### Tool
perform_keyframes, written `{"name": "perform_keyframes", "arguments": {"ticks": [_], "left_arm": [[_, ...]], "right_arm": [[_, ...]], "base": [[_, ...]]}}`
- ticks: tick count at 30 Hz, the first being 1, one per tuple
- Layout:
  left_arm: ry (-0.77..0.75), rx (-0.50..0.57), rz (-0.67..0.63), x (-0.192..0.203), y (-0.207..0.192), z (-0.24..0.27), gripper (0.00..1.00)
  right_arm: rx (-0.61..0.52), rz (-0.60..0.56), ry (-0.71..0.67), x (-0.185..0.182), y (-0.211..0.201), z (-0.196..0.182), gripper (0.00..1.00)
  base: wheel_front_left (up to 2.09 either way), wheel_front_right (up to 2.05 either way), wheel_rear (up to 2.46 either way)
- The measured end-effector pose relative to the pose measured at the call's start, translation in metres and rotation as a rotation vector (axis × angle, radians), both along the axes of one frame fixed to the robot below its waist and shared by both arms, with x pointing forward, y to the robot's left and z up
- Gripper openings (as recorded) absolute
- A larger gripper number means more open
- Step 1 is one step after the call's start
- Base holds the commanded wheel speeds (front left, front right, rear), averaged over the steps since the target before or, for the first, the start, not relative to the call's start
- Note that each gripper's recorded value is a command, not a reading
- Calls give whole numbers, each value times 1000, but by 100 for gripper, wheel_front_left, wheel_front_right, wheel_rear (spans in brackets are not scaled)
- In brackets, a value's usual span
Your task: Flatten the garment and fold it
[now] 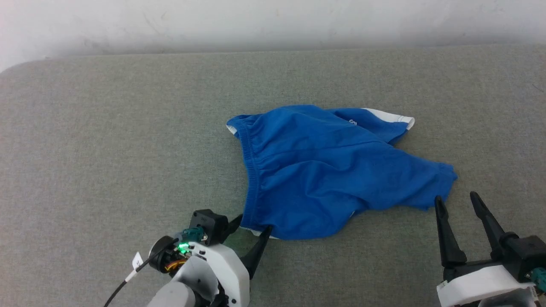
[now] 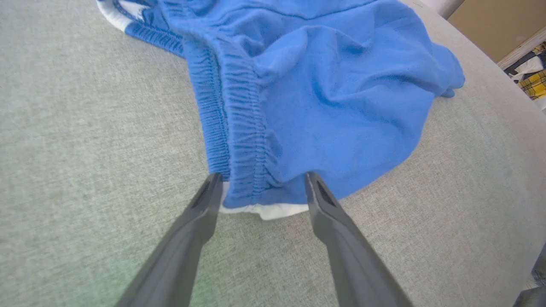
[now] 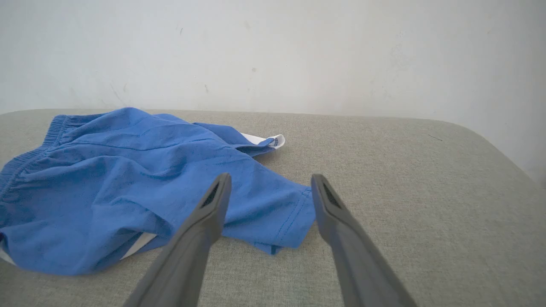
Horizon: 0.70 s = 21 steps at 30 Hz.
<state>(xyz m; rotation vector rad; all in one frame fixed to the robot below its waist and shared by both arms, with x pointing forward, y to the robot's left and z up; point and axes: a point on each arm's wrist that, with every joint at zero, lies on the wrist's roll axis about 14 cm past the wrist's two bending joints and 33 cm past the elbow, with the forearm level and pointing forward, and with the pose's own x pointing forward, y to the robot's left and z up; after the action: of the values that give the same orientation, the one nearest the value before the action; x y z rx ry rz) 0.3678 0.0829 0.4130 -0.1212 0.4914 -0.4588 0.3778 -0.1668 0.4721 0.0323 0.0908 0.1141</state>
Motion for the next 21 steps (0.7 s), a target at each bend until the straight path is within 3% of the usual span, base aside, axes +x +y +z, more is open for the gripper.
{"name": "perform_keyframes", "arguments": {"ticks": [1, 2, 3, 4, 10, 16, 17, 19, 21], "left_arm": [[12, -1, 1, -1, 0, -3, 100], [32, 1, 1, -3, 0, -8, 76], [39, -3, 2, -3, -1, -9, 18], [40, -10, 9, -2, -1, -9, 0], [10, -108, 71, 11, 5, 9, 0], [-157, -185, 129, 55, 30, 69, 0], [-185, -166, 148, 63, 40, 76, 4], [-222, -146, 220, 77, 62, 84, 24], [-222, -109, 275, 85, 79, 78, 38]], "right_arm": [[0, -2, 1, 0, 0, 0, 100], [0, -3, 1, 0, -1, 0, 100], [-1, -3, 4, 0, -1, -1, 100], [-1, -3, 8, 0, -1, -2, 100], [0, 1, 10, 3, 0, -3, 100], [7, 13, 29, 7, 5, -9, 100], [8, 15, 31, 8, 6, -10, 100], [10, 18, 45, 10, 7, -14, 100], [13, 20, 58, 10, 8, -19, 100]], "base": [[0, 0, 0], [0, 0, 0], [0, 0, 0], [0, 0, 0], [0, 0, 0], [0, 0, 0], [0, 0, 0], [0, 0, 0], [0, 0, 0]]}}
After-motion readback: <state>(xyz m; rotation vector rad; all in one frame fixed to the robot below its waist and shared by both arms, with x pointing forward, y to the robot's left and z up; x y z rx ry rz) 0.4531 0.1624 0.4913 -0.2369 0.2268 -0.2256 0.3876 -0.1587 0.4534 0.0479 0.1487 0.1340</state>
